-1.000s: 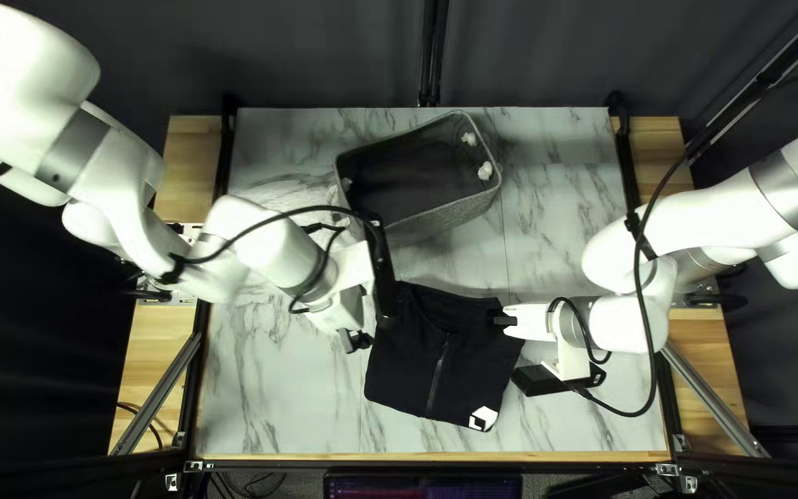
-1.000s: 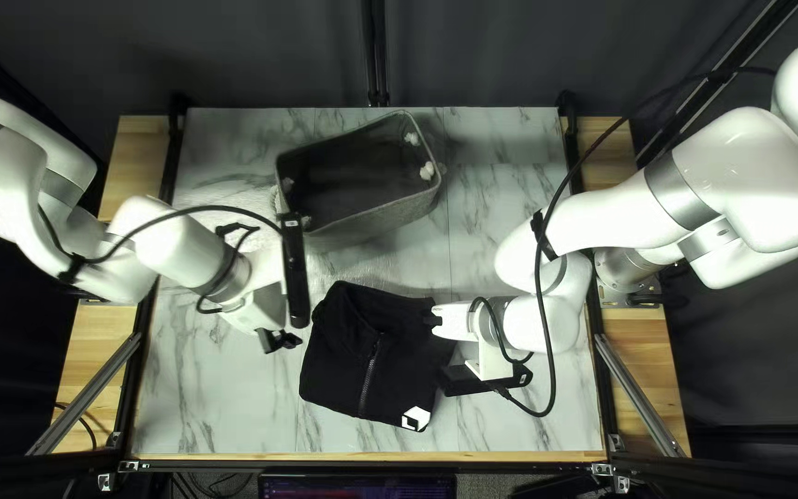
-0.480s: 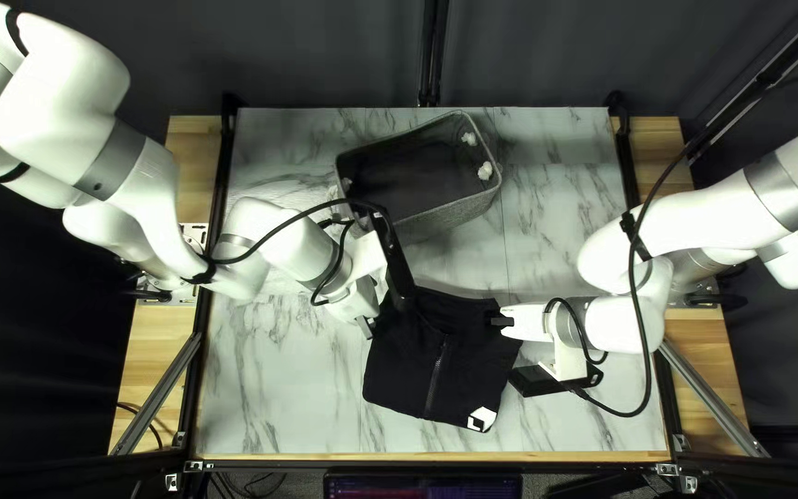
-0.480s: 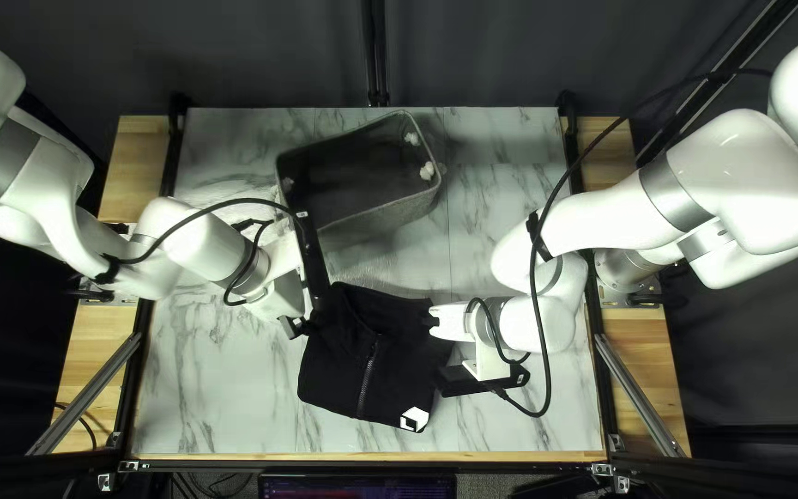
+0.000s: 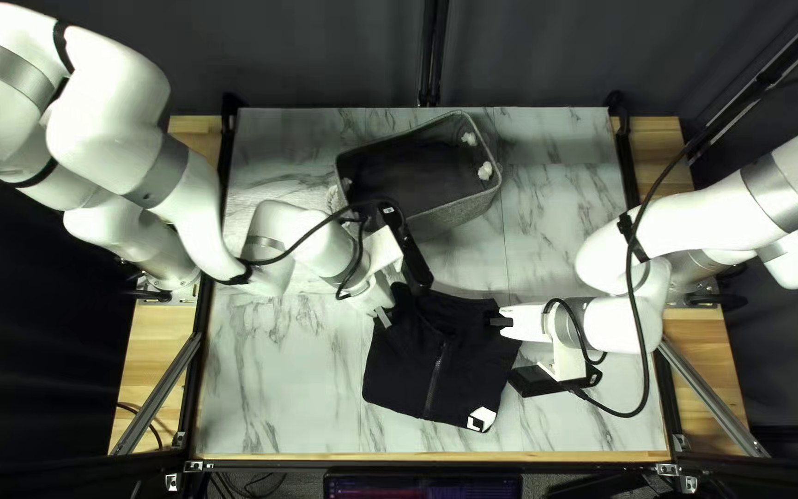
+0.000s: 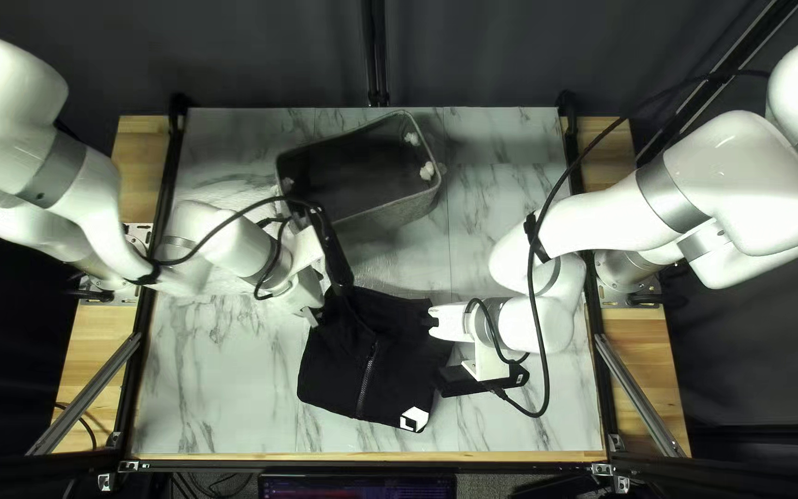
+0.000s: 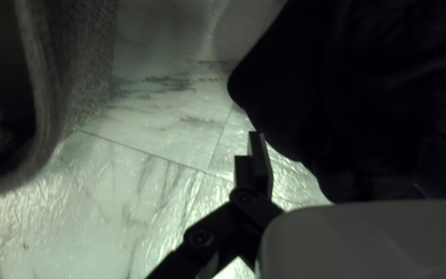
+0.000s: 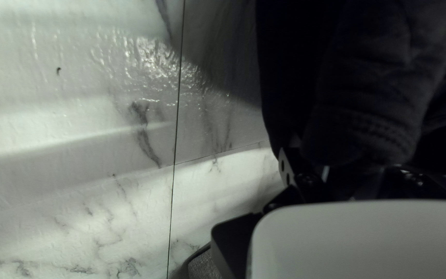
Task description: Pick up a folded sweatshirt and place it into a fabric basket
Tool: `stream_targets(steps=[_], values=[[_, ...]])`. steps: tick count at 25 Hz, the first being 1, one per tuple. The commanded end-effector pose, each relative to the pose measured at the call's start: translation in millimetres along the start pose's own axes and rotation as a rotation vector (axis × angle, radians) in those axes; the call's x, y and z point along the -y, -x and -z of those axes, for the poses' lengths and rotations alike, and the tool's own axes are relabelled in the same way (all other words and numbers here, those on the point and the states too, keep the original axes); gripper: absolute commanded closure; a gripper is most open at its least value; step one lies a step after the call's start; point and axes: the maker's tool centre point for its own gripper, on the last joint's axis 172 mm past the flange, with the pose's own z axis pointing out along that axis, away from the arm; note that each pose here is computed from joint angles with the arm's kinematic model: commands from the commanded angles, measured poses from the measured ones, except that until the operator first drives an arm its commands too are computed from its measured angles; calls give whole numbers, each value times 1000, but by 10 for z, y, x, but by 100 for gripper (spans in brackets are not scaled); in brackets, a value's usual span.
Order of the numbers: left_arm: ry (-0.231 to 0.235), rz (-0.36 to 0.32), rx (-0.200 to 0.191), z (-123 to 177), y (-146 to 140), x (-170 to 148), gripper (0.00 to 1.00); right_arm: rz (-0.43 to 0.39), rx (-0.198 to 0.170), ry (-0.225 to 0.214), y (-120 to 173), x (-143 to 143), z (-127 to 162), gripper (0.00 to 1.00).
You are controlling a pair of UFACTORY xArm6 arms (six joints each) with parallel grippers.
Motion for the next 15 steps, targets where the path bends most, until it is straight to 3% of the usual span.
stream_targets(steps=[1, 15], values=[[8, -14, 11, -96, 18, 3, 0, 1, 0, 2, 5, 7, 5, 100], [48, -33, 36, -203, 63, 41, 0, 7, -4, -3, -16, -2, -26, 100]])
